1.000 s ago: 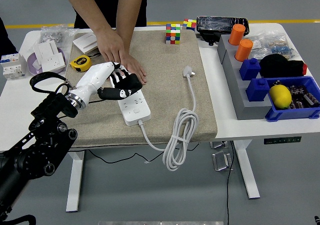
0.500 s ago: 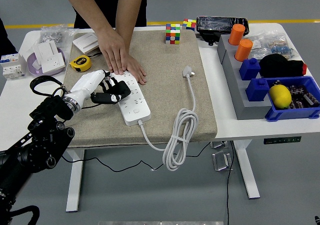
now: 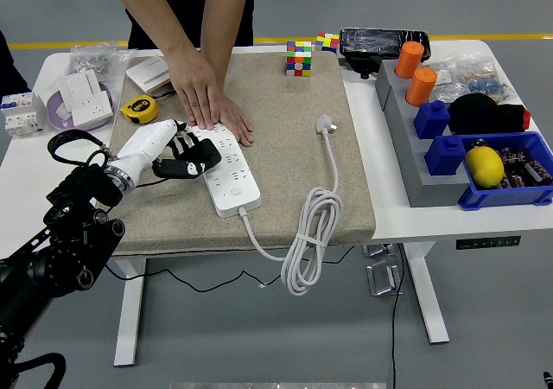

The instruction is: Pick up the plug,place it near the board,insert it into the board,press the button

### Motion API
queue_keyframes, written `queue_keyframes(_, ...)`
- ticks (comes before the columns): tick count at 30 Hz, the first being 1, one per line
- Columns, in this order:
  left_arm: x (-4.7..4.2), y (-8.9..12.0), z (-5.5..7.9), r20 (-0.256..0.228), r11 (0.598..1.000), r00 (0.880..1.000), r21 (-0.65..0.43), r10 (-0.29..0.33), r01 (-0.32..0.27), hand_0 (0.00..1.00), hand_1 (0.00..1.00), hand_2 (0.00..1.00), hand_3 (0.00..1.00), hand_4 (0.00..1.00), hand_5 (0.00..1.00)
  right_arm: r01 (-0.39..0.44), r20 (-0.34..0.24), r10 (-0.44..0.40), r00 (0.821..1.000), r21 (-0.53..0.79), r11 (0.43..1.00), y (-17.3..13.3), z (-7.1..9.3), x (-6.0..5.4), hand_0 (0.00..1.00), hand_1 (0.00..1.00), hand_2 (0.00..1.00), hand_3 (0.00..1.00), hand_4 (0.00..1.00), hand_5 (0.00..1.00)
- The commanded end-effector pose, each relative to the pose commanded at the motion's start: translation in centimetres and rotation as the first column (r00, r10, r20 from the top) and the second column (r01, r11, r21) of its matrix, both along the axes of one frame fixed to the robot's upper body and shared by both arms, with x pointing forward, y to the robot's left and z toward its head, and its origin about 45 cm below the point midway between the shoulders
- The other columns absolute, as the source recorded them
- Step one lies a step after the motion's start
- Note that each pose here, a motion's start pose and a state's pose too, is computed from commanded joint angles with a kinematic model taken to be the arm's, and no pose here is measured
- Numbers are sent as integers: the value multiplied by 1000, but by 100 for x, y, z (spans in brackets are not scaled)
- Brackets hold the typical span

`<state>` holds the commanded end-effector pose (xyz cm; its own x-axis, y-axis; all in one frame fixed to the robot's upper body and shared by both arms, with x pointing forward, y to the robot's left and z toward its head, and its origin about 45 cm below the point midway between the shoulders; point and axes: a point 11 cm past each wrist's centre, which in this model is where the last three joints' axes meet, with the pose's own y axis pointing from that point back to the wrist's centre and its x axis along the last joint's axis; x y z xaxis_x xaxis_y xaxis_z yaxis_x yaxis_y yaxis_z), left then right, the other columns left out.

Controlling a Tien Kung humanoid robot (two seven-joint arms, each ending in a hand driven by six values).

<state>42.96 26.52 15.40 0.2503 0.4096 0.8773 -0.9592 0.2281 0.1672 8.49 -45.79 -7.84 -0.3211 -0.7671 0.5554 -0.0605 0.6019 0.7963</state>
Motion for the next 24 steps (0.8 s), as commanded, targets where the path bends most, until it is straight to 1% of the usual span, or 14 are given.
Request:
queue_keyframes(11, -6, 33, -38, -3, 999, 1000, 32, -5, 5, 504, 411, 284, 354, 489, 153, -1, 2, 1, 1000, 0, 1000, -1, 2, 7, 816, 770, 745, 753, 998, 998)
queue_keyframes(15, 0, 53, -37, 9, 999, 1000, 48, -6, 6, 503, 420, 288, 358, 485, 147, -2, 1, 2, 1000, -1, 1000, -9, 6, 9, 816, 770, 745, 753, 998, 998)
queue_keyframes(22, -11, 22, -35, 25, 995, 999, 91, -39, 36, 504, 423, 289, 359, 484, 139, -1, -1, 1, 1000, -4, 1000, -22, 9, -1, 816, 770, 745, 753, 998, 998)
queue_keyframes(24, -14, 3, -15, 42, 993, 998, 104, -56, 51, 504, 423, 289, 359, 484, 139, -2, -1, 2, 1000, -4, 1000, -24, 10, -1, 816, 770, 745, 753, 998, 998)
